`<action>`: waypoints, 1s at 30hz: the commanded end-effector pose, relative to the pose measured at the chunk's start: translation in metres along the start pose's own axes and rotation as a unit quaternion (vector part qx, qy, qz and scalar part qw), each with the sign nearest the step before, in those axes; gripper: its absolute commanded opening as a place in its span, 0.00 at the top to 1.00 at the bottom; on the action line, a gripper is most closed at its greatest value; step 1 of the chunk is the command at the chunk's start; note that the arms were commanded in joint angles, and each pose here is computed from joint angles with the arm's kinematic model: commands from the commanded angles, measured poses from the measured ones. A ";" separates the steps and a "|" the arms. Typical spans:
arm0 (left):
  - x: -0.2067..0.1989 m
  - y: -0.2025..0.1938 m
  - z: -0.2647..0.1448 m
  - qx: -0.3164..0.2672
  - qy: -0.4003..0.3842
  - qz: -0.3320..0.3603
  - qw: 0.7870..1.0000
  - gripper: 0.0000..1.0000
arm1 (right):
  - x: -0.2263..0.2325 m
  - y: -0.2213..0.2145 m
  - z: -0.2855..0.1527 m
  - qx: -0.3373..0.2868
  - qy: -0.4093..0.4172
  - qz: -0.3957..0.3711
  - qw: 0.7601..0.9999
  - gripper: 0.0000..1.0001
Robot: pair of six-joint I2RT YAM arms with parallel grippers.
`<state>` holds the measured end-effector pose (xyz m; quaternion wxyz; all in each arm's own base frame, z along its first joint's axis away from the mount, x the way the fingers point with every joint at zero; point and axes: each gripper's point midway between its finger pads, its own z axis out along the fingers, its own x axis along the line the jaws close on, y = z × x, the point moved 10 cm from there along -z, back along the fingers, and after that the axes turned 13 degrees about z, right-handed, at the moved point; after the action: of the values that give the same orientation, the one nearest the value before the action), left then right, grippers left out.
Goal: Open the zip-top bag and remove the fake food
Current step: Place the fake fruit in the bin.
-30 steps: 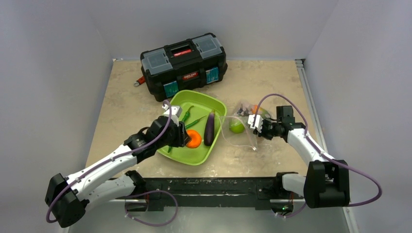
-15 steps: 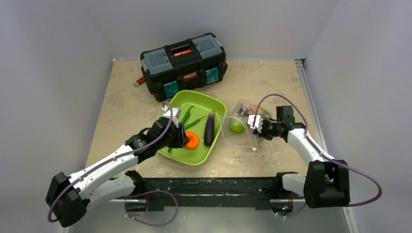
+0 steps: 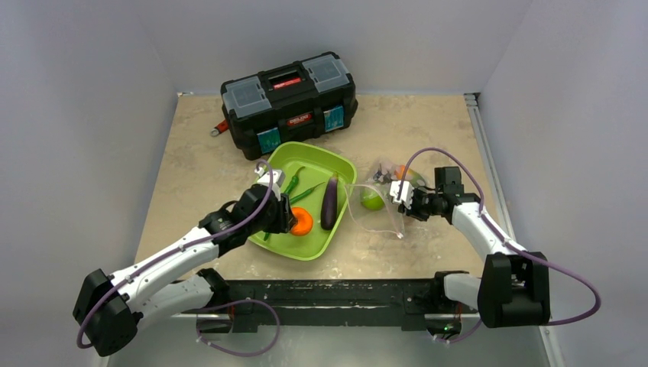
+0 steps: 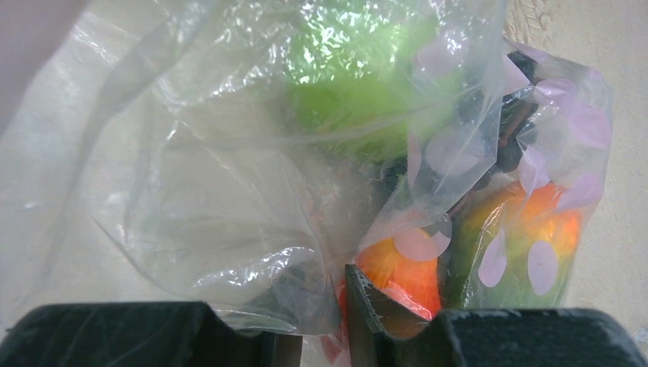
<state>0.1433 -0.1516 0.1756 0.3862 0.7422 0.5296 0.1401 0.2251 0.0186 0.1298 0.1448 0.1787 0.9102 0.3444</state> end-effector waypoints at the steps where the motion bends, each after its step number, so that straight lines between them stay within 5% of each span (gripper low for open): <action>1: 0.001 0.004 0.002 -0.016 0.005 -0.005 1.000 1.00 | 0.002 0.000 0.001 -0.007 0.010 0.012 1.000 0.75; 30: 0.001 0.001 0.010 -0.003 0.003 -0.009 1.000 1.00 | 0.003 0.000 0.000 -0.011 0.007 0.008 1.000 0.60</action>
<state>0.1460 -0.1518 0.1705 0.3750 0.7441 0.5348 0.1401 0.2250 0.0187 0.1298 0.1444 0.1785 0.9101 0.3450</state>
